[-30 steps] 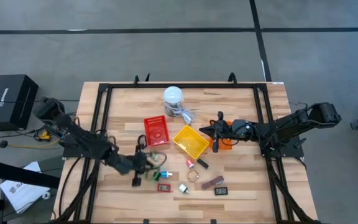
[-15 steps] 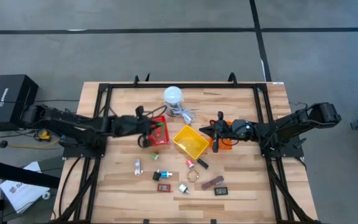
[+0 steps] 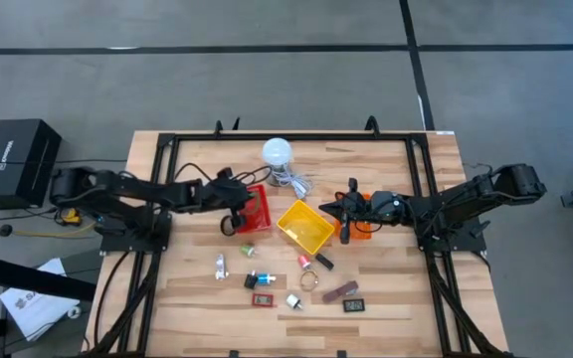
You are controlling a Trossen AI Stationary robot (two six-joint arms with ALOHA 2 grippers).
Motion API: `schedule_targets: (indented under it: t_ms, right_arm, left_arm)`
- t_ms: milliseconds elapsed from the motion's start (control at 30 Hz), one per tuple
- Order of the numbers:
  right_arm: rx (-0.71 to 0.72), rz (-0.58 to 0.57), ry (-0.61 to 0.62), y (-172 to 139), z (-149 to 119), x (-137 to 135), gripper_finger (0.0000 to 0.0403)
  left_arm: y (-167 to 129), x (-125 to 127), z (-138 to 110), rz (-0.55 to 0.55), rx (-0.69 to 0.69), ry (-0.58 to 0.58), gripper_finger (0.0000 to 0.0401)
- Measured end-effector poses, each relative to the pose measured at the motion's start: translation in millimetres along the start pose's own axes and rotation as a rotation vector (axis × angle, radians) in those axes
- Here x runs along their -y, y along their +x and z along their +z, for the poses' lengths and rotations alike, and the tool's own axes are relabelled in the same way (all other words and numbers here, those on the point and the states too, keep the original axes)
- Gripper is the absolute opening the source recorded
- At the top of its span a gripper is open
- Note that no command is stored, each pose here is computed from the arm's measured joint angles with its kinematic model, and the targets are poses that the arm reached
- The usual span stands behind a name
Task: Pick & Place Office items
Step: Put the green watch into the red basket, then put the white charger adapter into the yellow basket
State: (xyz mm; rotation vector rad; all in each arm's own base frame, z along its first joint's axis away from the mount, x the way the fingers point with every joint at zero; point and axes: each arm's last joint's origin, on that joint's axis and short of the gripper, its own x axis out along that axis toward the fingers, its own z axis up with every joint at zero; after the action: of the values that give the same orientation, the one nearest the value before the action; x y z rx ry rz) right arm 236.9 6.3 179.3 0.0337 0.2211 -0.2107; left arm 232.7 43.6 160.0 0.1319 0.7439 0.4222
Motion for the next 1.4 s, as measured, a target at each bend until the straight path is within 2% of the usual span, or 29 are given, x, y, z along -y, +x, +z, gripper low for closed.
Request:
schedule_targets:
  t_ms: [467,833,1100,1400]
  right_arm:
    - [-0.001,0.0,0.0,0,0,0,0.0001]
    - [-0.002,0.0,0.0,0,0,0,0.0001]
    - [-0.004,-0.001,-0.001,0,0,0,0.0001]
    - [-0.006,-0.003,0.027,0,-1,1,0.0001]
  left_arm:
    - [13,5,-10,-0.005,-0.074,0.025,0.0052]
    - [13,5,-10,-0.005,-0.074,0.024,0.0098]
    - [13,6,-10,-0.005,-0.074,0.025,0.0116]
    - [-12,7,7,-0.031,0.058,0.003,0.0116]
